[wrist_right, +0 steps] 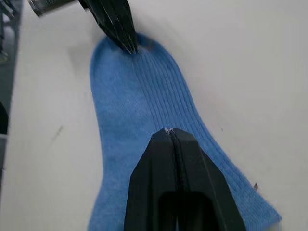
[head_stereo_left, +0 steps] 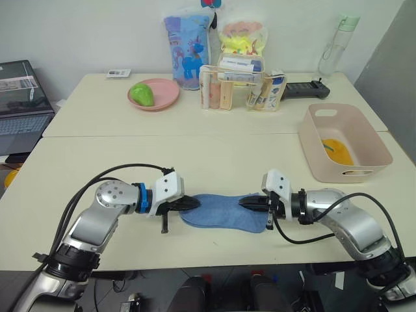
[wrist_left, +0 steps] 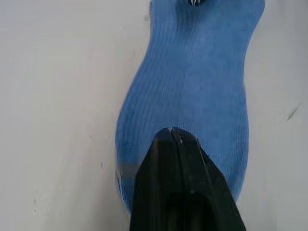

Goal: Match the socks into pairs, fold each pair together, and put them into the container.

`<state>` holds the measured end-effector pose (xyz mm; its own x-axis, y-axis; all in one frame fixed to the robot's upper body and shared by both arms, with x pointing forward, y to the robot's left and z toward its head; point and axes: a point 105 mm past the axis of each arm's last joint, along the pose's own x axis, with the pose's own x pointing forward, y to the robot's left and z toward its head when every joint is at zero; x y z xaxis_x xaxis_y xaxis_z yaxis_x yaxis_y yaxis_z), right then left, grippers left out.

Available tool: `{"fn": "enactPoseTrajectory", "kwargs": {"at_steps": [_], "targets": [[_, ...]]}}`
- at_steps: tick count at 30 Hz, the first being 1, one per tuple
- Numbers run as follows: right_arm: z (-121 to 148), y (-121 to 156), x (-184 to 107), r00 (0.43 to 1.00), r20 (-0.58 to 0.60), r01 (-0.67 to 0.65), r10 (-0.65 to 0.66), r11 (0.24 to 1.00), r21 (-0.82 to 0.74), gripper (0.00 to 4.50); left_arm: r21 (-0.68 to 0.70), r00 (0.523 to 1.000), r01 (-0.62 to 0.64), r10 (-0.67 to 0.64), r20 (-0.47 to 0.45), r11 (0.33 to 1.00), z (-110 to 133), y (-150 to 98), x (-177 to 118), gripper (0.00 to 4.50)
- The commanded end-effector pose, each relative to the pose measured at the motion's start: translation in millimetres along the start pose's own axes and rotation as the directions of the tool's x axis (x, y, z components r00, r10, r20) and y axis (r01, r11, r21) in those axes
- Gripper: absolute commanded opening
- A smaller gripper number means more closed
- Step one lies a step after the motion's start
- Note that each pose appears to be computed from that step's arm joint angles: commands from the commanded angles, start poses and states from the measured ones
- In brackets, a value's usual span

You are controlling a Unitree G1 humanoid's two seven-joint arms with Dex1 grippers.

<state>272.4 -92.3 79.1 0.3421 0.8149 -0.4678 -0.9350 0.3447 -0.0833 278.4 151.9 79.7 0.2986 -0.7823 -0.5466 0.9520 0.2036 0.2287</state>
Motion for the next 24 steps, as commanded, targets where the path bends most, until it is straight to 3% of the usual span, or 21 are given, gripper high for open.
{"fn": "enactPoseTrajectory", "kwargs": {"at_steps": [1, 7, 14, 17, 19, 24], "targets": [[-24.4, -5.6, -11.9, 0.997, -0.065, 0.033, -0.034, 0.999, -0.016, 0.00, -0.007, 0.999, -0.012, 0.011, -0.043, 1.000, -18.6, -5.7, -5.7, 0.01], [-35.4, -11.5, -28.2, 0.994, -0.091, 0.060, -0.062, 0.998, -0.023, 0.00, -0.045, 0.999, -0.031, 0.030, -0.019, 0.999, -20.1, -5.1, -7.5, 0.01], [-5.1, -7.5, -53.6, 0.998, 0.014, 0.065, -0.066, 0.995, 0.078, 0.00, -0.074, 0.996, -0.002, 0.008, 0.087, 0.997, 4.1, -10.1, -13.3, 0.01], [13.2, -7.8, -61.2, 0.991, 0.080, 0.095, -0.110, 0.980, 0.173, 0.65, -0.071, 0.992, 0.008, 0.001, 0.128, 0.997, 16.7, -12.8, -16.8, 0.00], [16.0, -7.4, -62.7, 0.988, 0.083, 0.108, -0.127, 0.973, 0.204, 1.32, -0.068, 0.991, 0.013, -0.003, 0.133, 0.998, 19.3, -14.2, -17.9, 0.00], [1.2, -4.8, -55.0, 0.984, 0.036, 0.158, -0.173, 0.953, 0.260, 3.06, -0.031, 0.990, 0.020, -0.016, 0.141, 0.999, 29.9, -20.0, -25.8, 0.00]]}}
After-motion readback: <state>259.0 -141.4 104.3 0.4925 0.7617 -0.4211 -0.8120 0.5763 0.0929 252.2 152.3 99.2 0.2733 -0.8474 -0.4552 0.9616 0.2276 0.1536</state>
